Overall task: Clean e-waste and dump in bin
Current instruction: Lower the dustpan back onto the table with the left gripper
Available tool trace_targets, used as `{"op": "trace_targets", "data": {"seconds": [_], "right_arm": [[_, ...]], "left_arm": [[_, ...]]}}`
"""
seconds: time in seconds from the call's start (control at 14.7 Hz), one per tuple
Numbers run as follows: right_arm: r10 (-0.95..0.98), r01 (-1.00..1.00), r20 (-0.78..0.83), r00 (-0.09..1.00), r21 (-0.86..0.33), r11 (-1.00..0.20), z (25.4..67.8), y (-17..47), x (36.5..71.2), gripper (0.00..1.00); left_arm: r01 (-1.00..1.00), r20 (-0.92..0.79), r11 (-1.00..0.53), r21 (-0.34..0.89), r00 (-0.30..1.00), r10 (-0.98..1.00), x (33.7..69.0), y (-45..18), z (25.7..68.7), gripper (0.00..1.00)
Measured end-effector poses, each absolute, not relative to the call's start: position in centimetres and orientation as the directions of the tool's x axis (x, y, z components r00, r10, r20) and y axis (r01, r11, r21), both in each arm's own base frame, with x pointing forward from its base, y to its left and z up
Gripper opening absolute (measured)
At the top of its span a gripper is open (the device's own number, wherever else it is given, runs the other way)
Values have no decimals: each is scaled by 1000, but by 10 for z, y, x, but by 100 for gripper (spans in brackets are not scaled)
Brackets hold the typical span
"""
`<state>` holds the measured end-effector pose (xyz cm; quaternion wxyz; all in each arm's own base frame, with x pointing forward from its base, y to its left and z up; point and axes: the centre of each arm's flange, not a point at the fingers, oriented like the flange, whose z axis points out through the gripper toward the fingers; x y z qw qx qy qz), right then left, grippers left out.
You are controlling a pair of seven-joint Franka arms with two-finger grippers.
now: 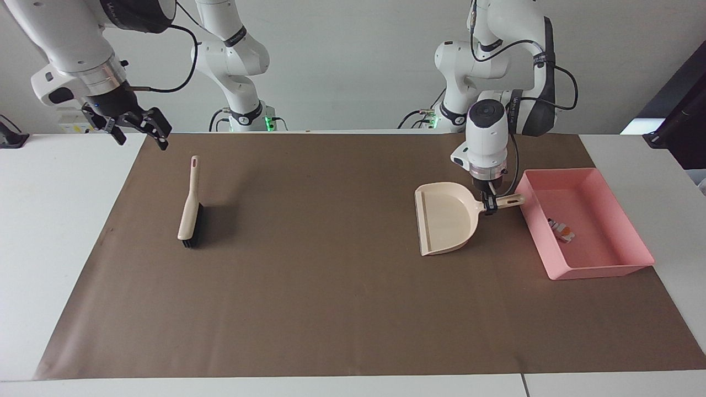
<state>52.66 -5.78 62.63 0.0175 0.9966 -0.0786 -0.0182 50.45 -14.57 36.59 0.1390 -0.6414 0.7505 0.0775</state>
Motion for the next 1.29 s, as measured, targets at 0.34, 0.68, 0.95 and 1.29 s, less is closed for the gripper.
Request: {"op": "trace_targets", "data": {"seconds": [0.34,0.68,0.95,1.29], "right_arm": [[-163,-161,-55,985,39,-986,625,-60,524,100],[-147,-146,-46,988,40,-989,629,-52,524,100],[-141,-139,-45,989,40,-990,629,-48,525,100],[-144,-142,-47,989,40,-989,629,-49,524,100]], "left_arm": [[-985,-303,162,-62,-136,-943,504,-153,354,34],[-993,-293,16,-115,18,-956,507,-147,369,83],[-956,-283,-240,-171,281,-917,508,-100,403,98],[-726,-133,-659,-193,685,-716,514,-48,428,98]]}}
